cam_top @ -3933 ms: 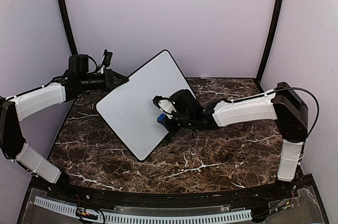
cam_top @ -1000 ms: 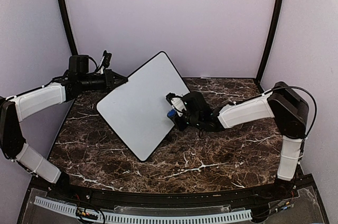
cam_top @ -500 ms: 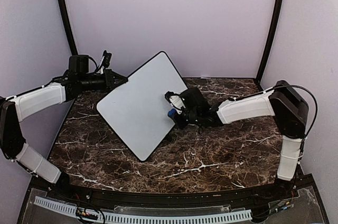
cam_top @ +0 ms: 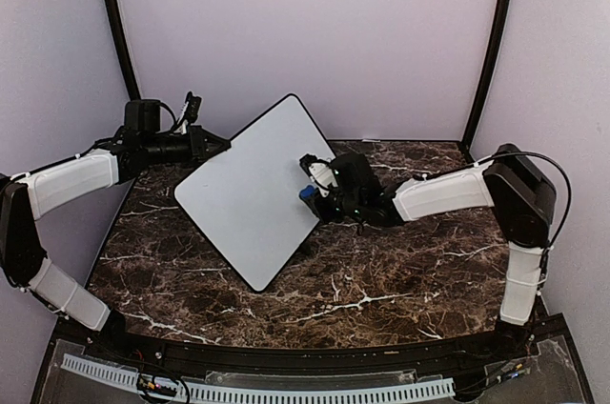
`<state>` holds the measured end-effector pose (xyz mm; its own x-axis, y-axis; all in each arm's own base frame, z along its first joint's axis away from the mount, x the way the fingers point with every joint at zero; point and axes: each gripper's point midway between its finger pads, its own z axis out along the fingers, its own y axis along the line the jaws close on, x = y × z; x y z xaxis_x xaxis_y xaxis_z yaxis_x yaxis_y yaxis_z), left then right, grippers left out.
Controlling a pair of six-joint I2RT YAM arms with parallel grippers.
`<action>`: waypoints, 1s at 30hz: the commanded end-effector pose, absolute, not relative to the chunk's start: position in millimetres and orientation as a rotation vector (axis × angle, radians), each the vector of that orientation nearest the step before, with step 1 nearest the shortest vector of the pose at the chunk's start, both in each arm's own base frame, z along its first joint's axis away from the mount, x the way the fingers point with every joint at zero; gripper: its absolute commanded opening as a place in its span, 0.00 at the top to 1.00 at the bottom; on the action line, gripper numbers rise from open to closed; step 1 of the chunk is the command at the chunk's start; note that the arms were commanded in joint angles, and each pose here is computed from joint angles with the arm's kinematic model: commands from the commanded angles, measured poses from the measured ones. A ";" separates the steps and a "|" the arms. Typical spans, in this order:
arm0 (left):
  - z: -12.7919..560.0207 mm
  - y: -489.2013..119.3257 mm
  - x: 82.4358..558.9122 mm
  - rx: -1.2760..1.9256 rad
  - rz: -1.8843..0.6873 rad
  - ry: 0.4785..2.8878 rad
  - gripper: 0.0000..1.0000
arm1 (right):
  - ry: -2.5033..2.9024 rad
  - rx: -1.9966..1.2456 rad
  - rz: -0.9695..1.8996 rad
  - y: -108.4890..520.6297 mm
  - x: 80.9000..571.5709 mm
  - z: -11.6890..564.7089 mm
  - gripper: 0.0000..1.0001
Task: Erase the whiteboard
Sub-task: Erase the whiteboard at the center of the board.
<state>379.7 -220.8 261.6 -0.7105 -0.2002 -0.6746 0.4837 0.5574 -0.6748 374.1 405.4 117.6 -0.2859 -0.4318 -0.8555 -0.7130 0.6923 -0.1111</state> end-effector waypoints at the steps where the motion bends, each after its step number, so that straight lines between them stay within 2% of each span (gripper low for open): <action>1: 267.4 -250.5 341.0 0.425 -1.368 2.042 1.00 | 2.078 -0.940 0.352 377.8 345.4 55.5 0.79; 7: 266.8 -250.8 341.0 0.424 -1.372 2.042 1.00 | 2.087 -0.907 0.363 374.2 343.8 56.0 0.79; 19: 266.7 -249.8 341.5 0.424 -1.356 2.043 1.00 | 1.958 -0.834 0.434 401.1 394.5 123.2 0.79; 30: 267.5 -250.2 341.3 0.425 -1.362 2.042 1.00 | 2.116 -0.834 0.481 371.5 355.8 53.1 0.79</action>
